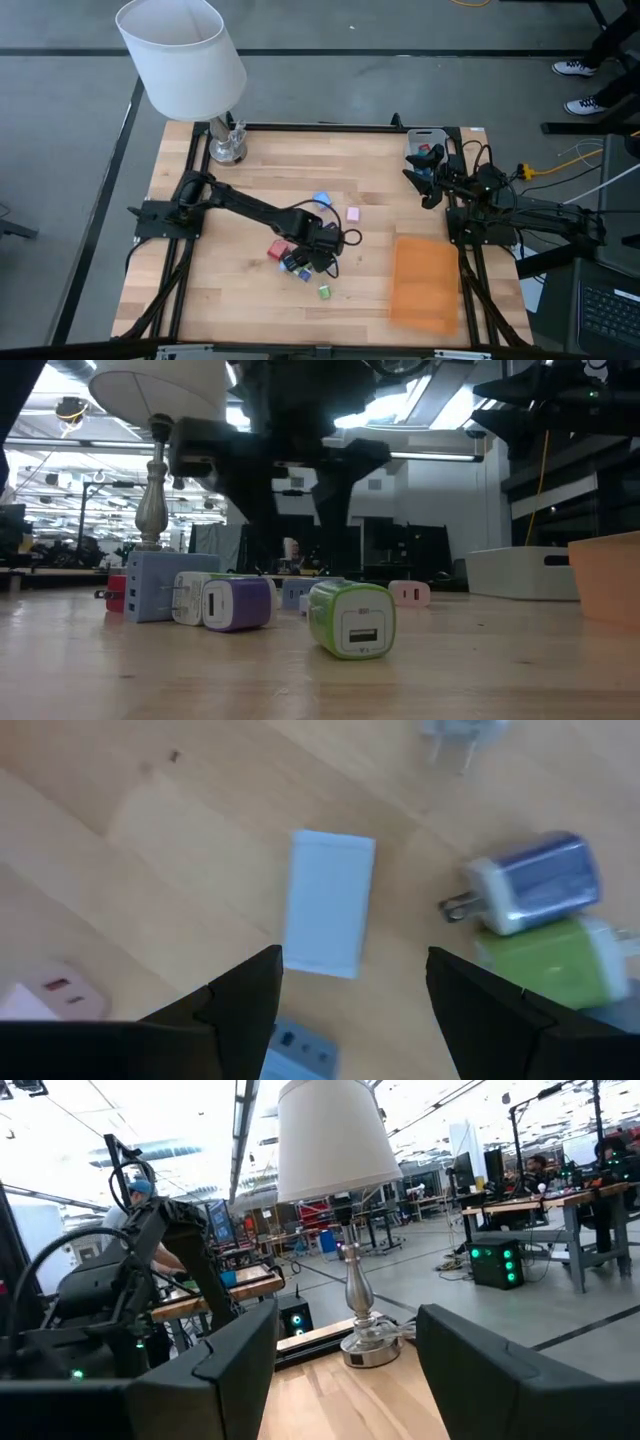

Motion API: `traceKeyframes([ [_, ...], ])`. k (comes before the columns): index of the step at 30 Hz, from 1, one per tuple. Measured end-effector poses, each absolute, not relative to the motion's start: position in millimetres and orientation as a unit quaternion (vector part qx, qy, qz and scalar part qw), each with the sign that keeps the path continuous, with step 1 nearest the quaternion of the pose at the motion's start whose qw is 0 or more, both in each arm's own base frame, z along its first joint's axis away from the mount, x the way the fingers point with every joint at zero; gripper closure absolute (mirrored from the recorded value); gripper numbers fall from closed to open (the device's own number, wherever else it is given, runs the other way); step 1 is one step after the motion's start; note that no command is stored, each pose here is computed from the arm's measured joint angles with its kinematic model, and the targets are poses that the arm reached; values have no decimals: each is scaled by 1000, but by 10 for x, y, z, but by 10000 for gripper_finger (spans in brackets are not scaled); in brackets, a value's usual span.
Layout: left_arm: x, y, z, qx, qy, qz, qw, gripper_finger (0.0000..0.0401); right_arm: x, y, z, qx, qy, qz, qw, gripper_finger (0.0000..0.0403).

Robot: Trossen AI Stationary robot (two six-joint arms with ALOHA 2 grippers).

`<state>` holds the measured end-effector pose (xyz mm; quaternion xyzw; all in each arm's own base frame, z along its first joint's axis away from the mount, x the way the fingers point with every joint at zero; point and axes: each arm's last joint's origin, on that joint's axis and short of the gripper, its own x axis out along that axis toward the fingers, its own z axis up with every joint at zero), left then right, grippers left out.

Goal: Pick & Place Office items
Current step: Put the white digital clock into the gray bin

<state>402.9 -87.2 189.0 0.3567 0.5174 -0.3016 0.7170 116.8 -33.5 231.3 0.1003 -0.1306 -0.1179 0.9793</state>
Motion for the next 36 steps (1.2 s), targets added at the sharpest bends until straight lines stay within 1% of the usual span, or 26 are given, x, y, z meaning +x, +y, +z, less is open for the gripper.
traceKeyframes([
  [4,4070,-796,1865,364,519,-308,710,159,1167,-335,2319,100,-134,-117,979,168],
  [13,4119,-639,1882,339,509,-309,728,159,1167,-335,2321,94,-133,-118,980,168],
  [16,4173,-644,1818,331,498,-316,736,159,1167,-335,2321,94,-133,-118,980,168],
  [20,4219,-665,1674,341,500,-325,726,160,1167,-335,2322,94,-134,-118,980,168],
  [24,4229,-661,1539,344,514,-333,712,171,1165,-334,2326,93,-136,-117,979,168],
  [29,4239,-658,1460,342,521,-336,706,187,1167,-332,2325,93,-135,-116,980,168],
  [36,4261,-665,1438,335,508,-329,722,202,1166,-332,2325,93,-135,-116,980,168],
])
